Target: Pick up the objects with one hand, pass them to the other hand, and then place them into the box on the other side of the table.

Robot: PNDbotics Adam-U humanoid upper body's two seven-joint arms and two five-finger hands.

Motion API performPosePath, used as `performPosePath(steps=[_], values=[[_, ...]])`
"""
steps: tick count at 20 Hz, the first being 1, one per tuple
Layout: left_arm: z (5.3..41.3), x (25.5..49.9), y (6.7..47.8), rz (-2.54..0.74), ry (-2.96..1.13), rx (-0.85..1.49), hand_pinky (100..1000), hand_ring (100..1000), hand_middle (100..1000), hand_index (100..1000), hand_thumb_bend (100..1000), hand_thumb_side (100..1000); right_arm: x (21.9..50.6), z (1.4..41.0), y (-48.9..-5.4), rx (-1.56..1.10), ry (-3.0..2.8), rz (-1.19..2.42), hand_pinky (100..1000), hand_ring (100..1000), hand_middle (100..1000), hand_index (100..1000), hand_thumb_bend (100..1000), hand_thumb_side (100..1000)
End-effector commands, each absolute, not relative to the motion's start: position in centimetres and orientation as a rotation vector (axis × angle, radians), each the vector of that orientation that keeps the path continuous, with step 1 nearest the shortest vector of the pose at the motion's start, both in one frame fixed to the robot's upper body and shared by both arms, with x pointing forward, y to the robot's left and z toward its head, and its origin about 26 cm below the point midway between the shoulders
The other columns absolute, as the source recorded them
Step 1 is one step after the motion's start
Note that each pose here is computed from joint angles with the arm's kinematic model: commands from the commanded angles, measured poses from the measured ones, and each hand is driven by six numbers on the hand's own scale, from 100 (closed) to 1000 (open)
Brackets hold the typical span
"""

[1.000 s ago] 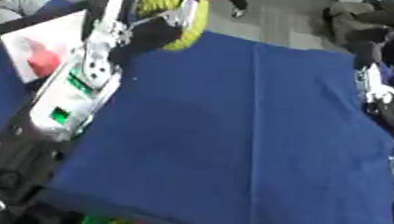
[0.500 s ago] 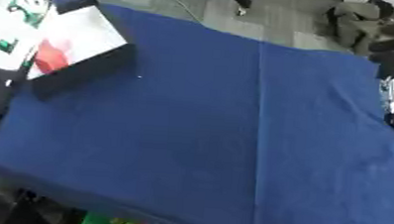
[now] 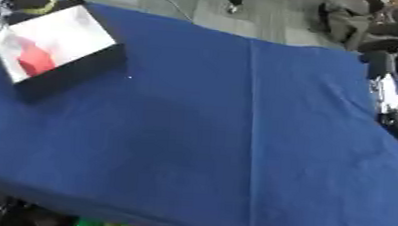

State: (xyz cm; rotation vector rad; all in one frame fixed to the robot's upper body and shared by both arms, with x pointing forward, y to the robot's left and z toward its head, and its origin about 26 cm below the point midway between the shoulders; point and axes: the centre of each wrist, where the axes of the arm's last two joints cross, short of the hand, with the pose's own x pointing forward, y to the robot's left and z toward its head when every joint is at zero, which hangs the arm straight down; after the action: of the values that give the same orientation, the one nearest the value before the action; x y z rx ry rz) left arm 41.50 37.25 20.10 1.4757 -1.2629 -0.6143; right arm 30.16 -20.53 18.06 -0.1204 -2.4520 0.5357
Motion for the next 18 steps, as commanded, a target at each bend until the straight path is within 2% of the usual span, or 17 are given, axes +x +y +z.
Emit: performPosePath(steps=[1,2,3,5,6,8,13,14,15,16,18], values=[[19.5,42.2,37.6,-0.652,-1.141,1.508,672,639,616,721,516,354,29.9,18.7,-20.5,-0.113,-2.478,0.552,652,683,722,887,100,470],[18.9,42.4,37.5,-0.666,-1.097,1.504,720,722,713,802,558,477,29.9,18.7,-20.5,-0.112,-2.477,0.554,652,682,721,887,100,470],[18.3,42.7,37.4,-0.678,-1.054,1.5,756,772,773,834,574,604,29.9,18.7,-20.5,-0.111,-2.475,0.555,652,682,721,887,100,468],[16.9,43.8,37.6,-0.699,-0.919,1.513,780,804,810,885,614,789,29.8,18.6,-20.5,-0.109,-2.472,0.557,652,682,720,886,100,470],[15.7,44.9,37.9,-0.736,-0.807,1.556,786,815,823,894,626,835,29.8,18.6,-20.5,-0.107,-2.469,0.558,652,682,720,886,100,470],[14.7,46.2,38.3,-0.806,-0.69,1.636,796,826,838,906,620,881,29.8,18.5,-20.5,-0.11,-2.466,0.559,652,682,719,886,100,470],[15.6,46.9,38.3,-0.821,-0.681,1.735,809,838,851,918,553,896,29.8,18.5,-20.6,-0.111,-2.46,0.571,652,682,717,884,100,470],[15.9,46.9,38.2,-0.809,-0.697,1.744,810,837,850,920,490,957,29.8,18.4,-20.6,-0.111,-2.458,0.574,652,682,716,883,100,470],[16.2,46.9,38.1,-0.791,-0.719,1.75,812,836,850,923,460,920,29.8,18.4,-20.7,-0.111,-2.457,0.576,652,683,718,886,100,470],[16.7,46.9,38.0,-0.767,-0.75,1.75,812,834,849,924,418,931,29.8,18.4,-20.7,-0.111,-2.455,0.575,652,683,719,886,100,470],[18.2,46.7,37.4,-0.706,-0.861,1.745,809,824,839,924,261,955,29.8,18.3,-20.9,-0.117,-2.451,0.567,653,689,726,890,100,470]])
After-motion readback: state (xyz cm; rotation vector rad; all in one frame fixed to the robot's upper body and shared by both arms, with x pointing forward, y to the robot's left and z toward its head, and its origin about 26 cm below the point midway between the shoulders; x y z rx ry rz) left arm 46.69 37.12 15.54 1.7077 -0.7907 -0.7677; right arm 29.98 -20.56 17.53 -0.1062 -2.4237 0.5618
